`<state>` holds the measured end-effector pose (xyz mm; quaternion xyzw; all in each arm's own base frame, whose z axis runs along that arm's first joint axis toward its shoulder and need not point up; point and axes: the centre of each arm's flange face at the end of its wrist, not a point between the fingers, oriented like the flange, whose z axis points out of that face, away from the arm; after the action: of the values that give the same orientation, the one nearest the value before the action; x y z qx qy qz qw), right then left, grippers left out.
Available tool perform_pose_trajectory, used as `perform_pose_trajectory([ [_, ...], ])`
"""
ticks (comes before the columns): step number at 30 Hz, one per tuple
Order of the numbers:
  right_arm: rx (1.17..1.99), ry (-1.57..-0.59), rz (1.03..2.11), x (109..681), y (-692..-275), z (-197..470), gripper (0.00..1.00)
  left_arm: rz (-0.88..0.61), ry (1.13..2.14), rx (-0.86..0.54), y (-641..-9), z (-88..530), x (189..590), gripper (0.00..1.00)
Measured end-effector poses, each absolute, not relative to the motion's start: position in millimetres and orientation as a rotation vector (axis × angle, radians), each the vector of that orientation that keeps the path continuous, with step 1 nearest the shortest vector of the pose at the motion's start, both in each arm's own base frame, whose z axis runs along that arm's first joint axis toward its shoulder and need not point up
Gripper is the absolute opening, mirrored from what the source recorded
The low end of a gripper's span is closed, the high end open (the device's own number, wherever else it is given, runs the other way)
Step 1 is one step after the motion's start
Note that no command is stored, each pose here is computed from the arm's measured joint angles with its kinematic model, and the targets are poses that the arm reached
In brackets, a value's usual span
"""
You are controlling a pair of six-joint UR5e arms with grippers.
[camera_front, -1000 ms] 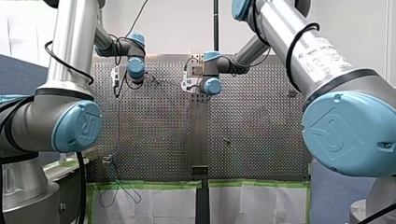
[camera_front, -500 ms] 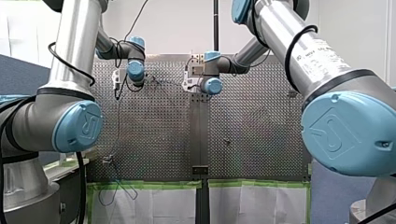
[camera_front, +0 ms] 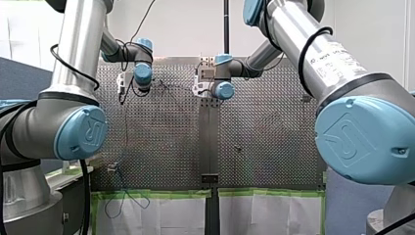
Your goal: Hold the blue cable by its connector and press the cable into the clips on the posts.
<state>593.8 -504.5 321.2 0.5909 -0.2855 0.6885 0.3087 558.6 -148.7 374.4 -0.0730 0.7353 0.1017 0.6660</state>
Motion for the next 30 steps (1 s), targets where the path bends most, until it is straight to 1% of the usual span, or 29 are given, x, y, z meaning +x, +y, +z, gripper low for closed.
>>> perform_pose_trajectory([
  [1,1.563,-0.755,1.819,593.8,-504.2,321.0,0.0,0.245,1.667,-0.164,-148.1,373.8,557.5,1.0],
  [5,1.57,-0.757,1.816,594.4,-502.8,320.4,0.0,0.273,1.675,-0.168,-146.9,373.5,555.6,1.0],
  [12,1.578,-0.758,1.814,595.3,-500.8,319.7,0.0,0.262,1.703,-0.161,-151.4,374.0,549.5,1.0],
  [15,1.582,-0.76,1.812,595.3,-500.4,319.2,0.0,0.242,1.715,-0.163,-155.2,375.8,545.1,1.0],
  [22,1.59,-0.763,1.807,595.5,-499.0,318.2,0.0,0.144,1.738,-0.164,-171.2,391.7,526.0,1.0],
  [30,1.595,-0.765,1.805,595.5,-498.5,317.5,0.0,0.084,1.759,-0.208,-174.4,394.8,499.3,1.0],
])
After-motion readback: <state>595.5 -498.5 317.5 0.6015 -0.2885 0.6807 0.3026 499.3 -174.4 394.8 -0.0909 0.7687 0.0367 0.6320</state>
